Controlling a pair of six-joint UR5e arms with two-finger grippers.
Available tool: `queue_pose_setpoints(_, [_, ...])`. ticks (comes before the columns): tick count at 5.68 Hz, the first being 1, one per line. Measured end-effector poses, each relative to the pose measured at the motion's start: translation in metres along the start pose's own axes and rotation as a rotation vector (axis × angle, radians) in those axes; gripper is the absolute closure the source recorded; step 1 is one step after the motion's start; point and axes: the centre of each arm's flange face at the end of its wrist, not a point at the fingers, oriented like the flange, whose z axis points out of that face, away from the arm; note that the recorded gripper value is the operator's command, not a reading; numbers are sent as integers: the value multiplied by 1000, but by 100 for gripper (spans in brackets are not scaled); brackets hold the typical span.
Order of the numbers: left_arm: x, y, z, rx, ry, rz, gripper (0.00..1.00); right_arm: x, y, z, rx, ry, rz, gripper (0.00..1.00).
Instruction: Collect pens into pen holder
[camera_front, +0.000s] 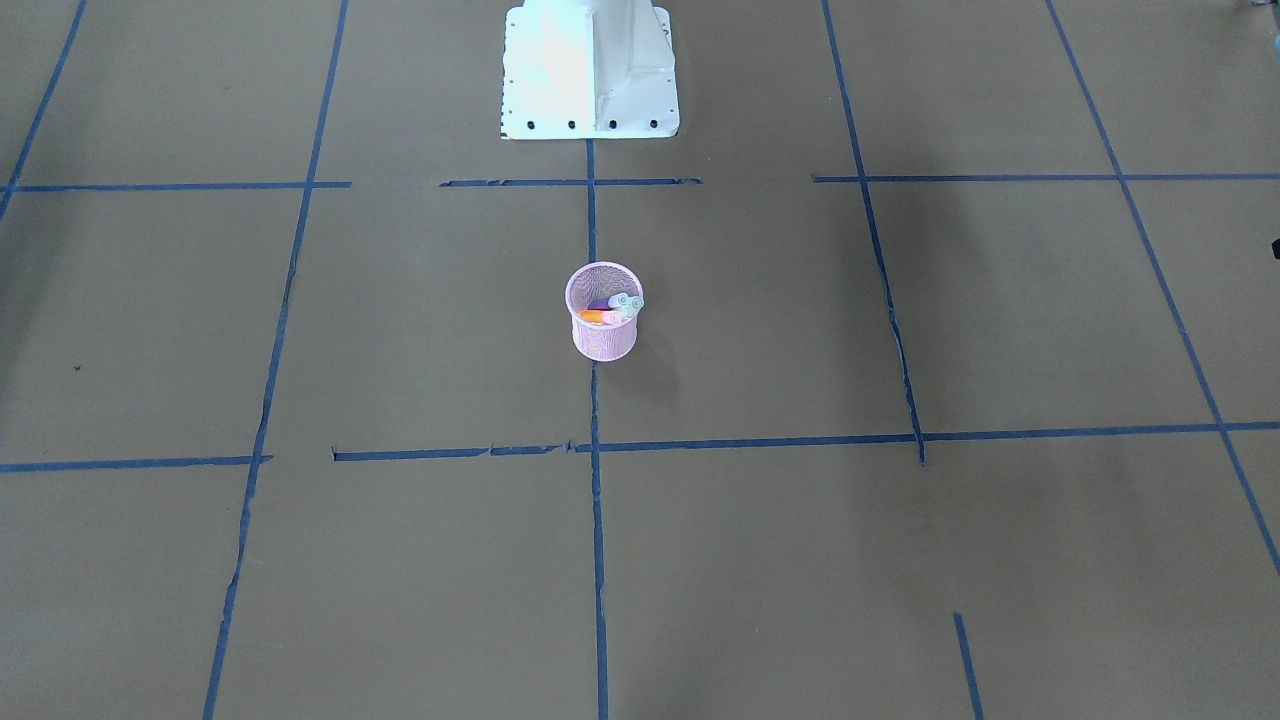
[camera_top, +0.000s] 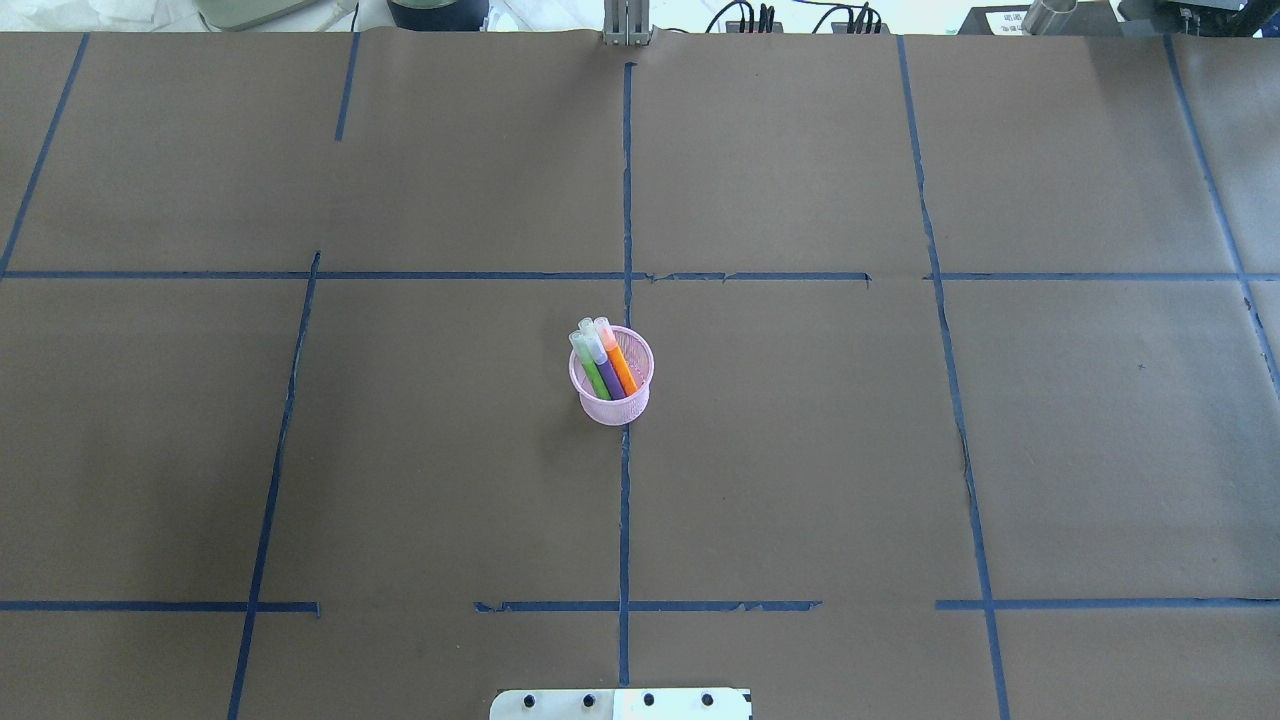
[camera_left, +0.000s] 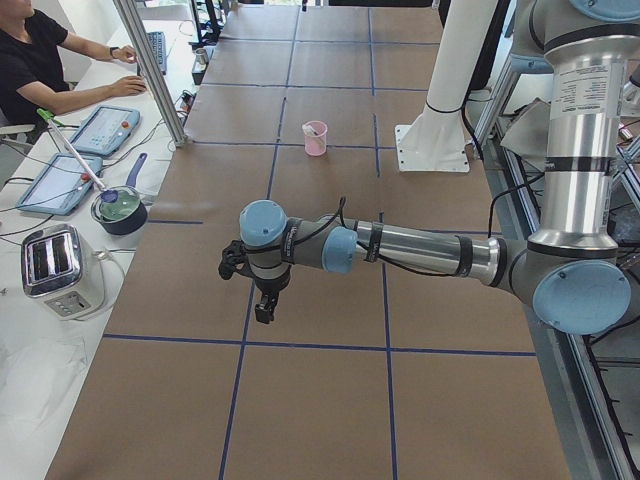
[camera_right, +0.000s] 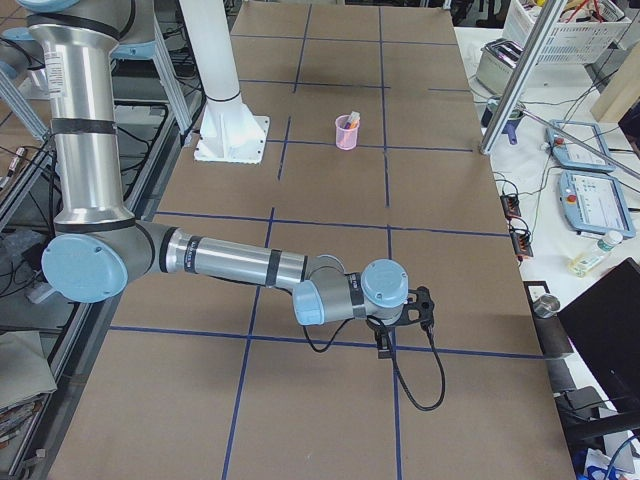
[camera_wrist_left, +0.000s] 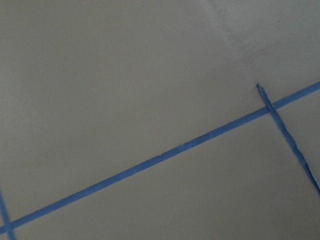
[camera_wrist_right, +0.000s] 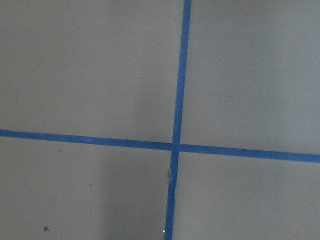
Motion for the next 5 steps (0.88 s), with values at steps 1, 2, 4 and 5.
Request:
queue_pose_setpoints(1, [-4, 3, 2, -34, 3, -37, 0, -2, 1, -2, -27, 4, 16, 1])
queue_pose_setpoints(2, [-7, 7, 2, -63, 7, -70, 0, -7, 2, -3, -62, 12, 16, 0])
queue_pose_setpoints(4, [-12, 12, 5, -79, 9, -92, 0, -26, 0, -25, -116, 62, -18, 0])
queue_pose_setpoints(5, [-15, 13, 7, -82, 9, -99, 0, -40, 7, -48, -147, 80, -18, 0])
